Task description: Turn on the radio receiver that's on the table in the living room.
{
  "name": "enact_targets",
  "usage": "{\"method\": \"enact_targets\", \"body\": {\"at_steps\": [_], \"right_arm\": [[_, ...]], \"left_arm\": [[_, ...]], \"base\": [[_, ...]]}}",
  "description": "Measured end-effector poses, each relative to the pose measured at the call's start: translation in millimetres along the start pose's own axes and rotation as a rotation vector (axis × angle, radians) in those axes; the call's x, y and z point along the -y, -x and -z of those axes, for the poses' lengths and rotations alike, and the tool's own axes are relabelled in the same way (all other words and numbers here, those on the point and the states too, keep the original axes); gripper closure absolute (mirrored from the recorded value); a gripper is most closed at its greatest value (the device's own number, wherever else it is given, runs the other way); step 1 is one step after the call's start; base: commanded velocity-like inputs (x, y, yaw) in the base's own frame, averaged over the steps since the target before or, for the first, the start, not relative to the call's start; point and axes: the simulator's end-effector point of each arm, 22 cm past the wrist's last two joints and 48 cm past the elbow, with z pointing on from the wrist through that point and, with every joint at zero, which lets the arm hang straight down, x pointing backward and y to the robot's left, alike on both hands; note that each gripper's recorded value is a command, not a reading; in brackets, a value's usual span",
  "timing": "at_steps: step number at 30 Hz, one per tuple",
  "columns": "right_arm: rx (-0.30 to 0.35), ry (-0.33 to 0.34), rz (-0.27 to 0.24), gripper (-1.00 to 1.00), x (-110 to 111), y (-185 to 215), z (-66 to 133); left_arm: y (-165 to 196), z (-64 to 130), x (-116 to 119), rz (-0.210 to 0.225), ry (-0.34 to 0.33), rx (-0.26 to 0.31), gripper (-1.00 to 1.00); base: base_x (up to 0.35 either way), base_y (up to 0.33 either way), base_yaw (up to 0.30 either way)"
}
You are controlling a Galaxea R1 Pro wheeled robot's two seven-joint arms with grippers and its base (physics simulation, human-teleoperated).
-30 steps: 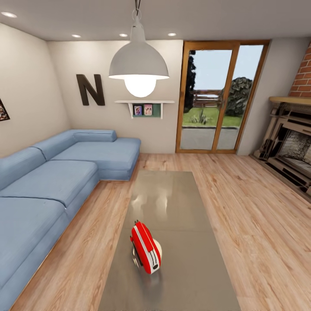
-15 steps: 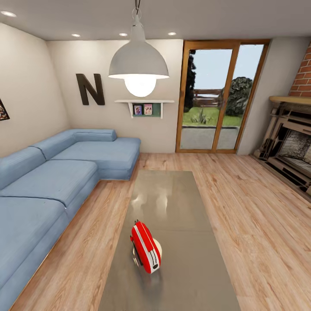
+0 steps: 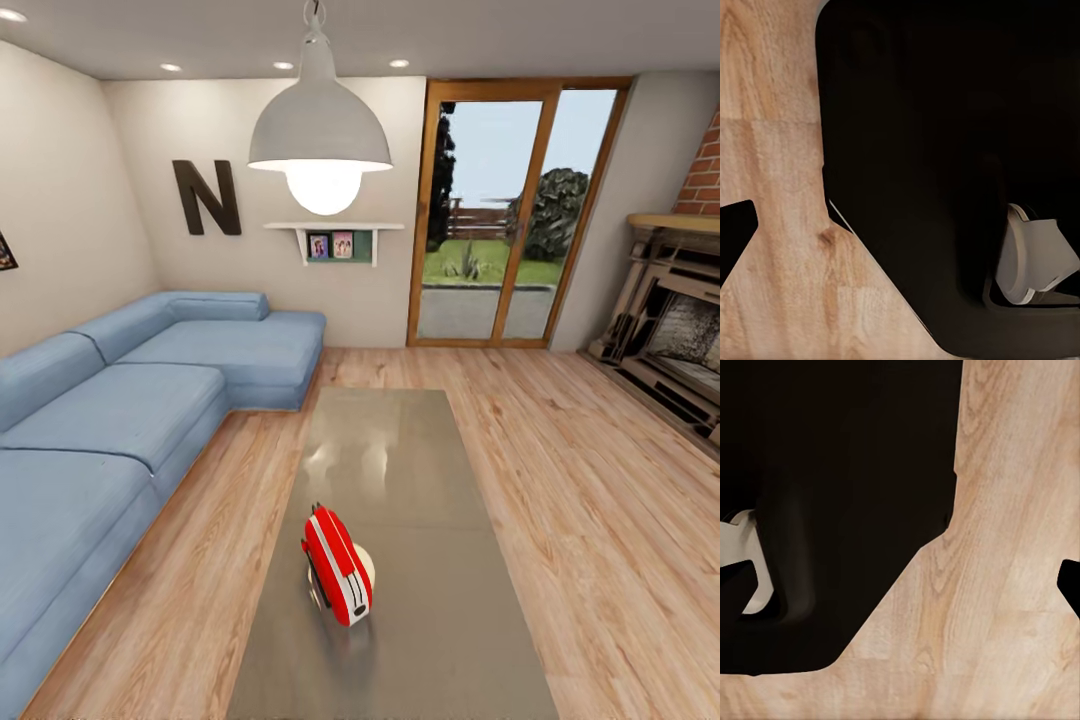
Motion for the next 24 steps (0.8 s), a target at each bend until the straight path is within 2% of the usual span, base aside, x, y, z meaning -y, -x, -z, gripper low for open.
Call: {"method": "enact_targets", "body": {"at_steps": [24], "right_arm": [[-0.039,0.0,0.001,-1.0,0,-15,0.4]], "left_arm": [[-15,0.0,0,0.002,0.001,-0.039,-1.0]], "base": [[0.0,0.0,0.0]]}}
